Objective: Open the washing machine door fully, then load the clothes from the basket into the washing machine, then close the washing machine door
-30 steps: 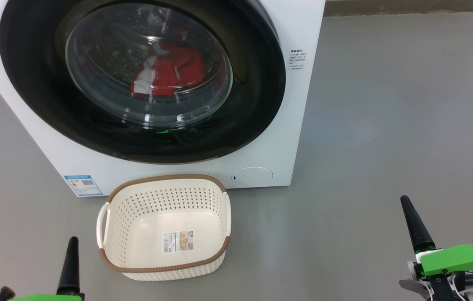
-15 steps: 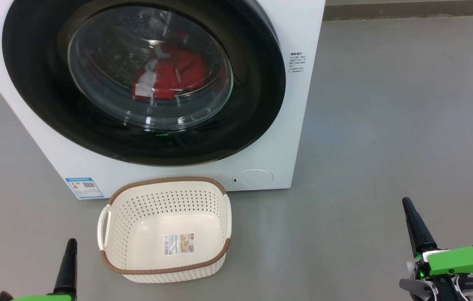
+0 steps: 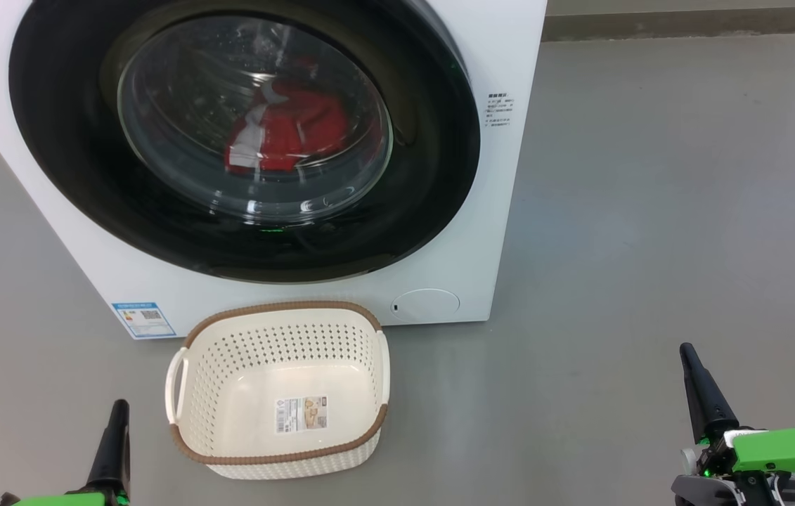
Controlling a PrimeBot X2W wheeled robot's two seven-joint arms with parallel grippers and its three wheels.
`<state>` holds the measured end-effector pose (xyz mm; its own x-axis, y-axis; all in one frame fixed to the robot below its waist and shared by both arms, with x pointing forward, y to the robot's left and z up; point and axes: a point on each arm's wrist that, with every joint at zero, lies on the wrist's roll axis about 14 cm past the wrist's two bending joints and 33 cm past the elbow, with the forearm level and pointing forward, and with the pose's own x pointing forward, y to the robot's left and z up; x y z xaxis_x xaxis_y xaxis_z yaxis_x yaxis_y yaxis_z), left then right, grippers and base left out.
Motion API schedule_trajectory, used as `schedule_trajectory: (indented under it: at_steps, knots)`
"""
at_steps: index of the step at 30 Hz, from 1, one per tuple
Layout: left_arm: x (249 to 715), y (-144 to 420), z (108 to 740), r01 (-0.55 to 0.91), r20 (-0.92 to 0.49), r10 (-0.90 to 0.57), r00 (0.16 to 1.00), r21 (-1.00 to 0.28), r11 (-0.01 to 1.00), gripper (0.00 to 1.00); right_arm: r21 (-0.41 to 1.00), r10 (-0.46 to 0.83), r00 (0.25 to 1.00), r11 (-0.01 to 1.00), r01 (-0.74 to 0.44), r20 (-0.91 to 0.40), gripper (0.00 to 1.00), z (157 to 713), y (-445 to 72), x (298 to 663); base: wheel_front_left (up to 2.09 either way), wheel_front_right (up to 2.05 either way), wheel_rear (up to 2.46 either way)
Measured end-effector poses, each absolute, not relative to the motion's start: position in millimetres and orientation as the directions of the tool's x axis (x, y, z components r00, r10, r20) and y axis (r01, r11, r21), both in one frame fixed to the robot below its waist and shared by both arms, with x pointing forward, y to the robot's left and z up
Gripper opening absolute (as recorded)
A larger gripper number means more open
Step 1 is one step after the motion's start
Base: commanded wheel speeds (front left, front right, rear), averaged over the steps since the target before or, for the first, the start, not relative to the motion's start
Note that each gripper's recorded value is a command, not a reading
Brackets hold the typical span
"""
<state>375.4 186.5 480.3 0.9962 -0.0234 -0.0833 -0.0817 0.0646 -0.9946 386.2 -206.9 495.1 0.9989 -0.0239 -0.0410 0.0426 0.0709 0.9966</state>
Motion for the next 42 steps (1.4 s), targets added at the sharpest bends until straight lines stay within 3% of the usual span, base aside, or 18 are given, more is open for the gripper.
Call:
schedule_trajectory:
  at_steps: [7, 42]
  knots:
    - [375.4, 187.3, 481.4, -0.078, -0.078, -0.027, 0.997, -0.997, -0.001, 0.0, 0.999, -0.022, 0.999, 0.003, 0.034, -0.034, 0.0, 496.4, -206.6, 385.5, 0.0, 0.0, 0.0]
    - [375.7, 187.3, 481.8, -0.077, -0.076, -0.027, 0.997, -0.997, -0.01, 0.0, 0.999, -0.024, 0.999, -0.004, 0.034, -0.034, 0.0, 496.1, -207.1, 385.2, 0.0, 0.0, 0.0]
